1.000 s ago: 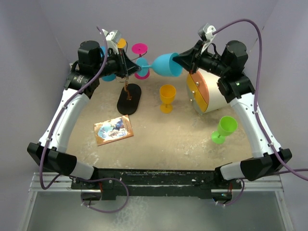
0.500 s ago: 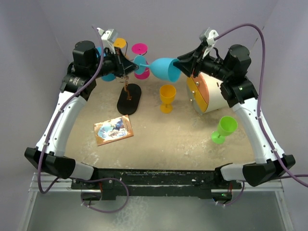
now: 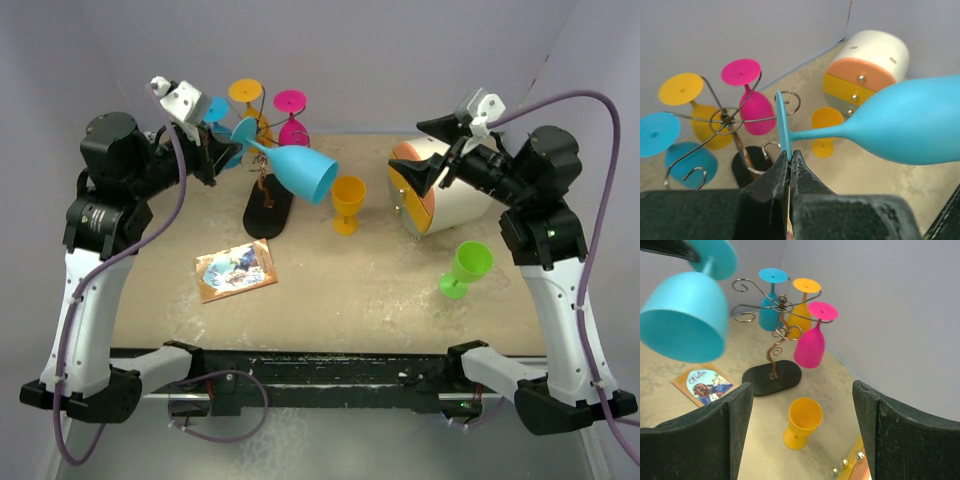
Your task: Place the wine glass upside down on the wine glass rack
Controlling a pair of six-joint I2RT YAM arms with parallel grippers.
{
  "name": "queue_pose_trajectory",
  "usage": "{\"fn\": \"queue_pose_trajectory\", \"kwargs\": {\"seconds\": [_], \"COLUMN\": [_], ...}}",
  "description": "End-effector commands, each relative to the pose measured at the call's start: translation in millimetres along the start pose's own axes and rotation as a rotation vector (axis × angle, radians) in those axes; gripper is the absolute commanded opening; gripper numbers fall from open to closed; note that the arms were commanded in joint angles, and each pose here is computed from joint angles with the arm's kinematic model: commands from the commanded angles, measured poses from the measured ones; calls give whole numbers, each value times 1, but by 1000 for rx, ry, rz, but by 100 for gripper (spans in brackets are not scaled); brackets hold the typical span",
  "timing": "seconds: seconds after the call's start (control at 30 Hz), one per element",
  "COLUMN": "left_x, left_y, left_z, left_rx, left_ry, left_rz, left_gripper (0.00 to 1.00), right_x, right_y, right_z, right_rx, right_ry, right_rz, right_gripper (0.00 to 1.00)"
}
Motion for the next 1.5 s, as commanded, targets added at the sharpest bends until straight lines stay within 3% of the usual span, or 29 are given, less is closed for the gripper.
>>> {"fn": "queue_pose_trajectory", "kwargs": {"seconds": [0.0, 0.3, 0.47, 0.67, 1.47], "left_x": [-4, 24, 28, 28, -6], "left_y": [-2, 19, 32, 45, 64], "left_z": [-40, -85, -90, -82, 1], "left_rx": [-76, -247, -324, -349, -146], "left_ry": [30, 282, 335, 368, 273], "left_rz": [303, 733, 911, 1083, 1272], "left_gripper": [0, 0, 0, 0, 0], "right_x": [9, 38, 74, 85, 109], "right_y": [-7, -11, -8, 0, 5], "right_z": [-8, -7, -1, -12, -22], "right_rx": [19, 50, 29, 55, 30], "right_ry": [7, 131, 166, 185, 186], "right_rz": [13, -63, -16, 3, 60], "right_gripper": [83, 86, 87, 88, 88]}}
Point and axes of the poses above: each gripper's point midway between its finger pads, its own z axis out along the fingers, its own y axis along the line the jaws close on, x = y × z, the point moved 10 cm from there along -z, back along the fingers, and after that the axes turned 13 degrees about -z, right-handed, at the moved point
